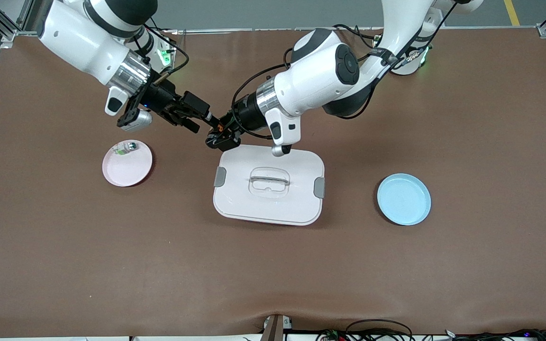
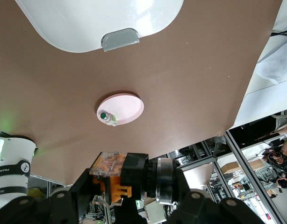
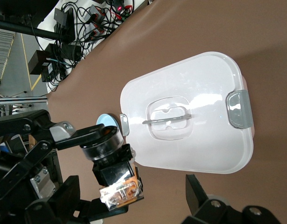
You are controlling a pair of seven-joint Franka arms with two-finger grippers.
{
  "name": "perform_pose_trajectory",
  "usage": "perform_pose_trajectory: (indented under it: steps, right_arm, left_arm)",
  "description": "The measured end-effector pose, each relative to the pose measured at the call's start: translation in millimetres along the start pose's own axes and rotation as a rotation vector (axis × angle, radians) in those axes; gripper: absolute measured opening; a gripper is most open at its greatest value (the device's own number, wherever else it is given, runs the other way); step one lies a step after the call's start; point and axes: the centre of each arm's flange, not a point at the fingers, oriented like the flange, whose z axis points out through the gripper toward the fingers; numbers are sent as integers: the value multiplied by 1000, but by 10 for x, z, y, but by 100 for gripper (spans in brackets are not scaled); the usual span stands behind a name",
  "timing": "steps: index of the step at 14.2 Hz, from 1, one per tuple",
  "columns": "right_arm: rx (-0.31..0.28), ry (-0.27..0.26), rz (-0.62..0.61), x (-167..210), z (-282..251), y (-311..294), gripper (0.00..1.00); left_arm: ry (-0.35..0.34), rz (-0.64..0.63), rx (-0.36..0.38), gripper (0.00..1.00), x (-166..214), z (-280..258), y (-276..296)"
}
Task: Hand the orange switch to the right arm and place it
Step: 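Close the right gripper on the switch held by the left gripper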
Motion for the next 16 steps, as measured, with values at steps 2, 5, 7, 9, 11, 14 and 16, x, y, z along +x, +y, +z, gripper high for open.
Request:
perform_pose_trajectory:
  steps: [2, 5, 7, 9, 11, 14, 16]
  right_arm:
    - [-3, -6, -5, -34, 61, -16, 100]
    - [-7, -13, -8, -44, 124, -33, 100]
    - [-8, -14, -7, -36, 135, -35, 100]
    - [-7, -13, -8, -26, 142, -45, 100]
    - [-5, -11, -9, -10, 147, -68, 96]
    - [-5, -11, -10, 11, 168, -90, 77]
    - [-2, -10, -12, 18, 167, -111, 65]
  left_arm:
    - [0, 3, 0, 72, 0, 0, 0]
    - [0, 4, 0, 72, 0, 0, 0]
    - [0, 5, 0, 72, 0, 0, 0]
    - [0, 5, 0, 72, -1, -1, 1]
    - [-1, 5, -1, 72, -4, -4, 3]
    - [-1, 6, -1, 72, -5, -5, 4]
    - [-1, 6, -1, 72, -5, -5, 3]
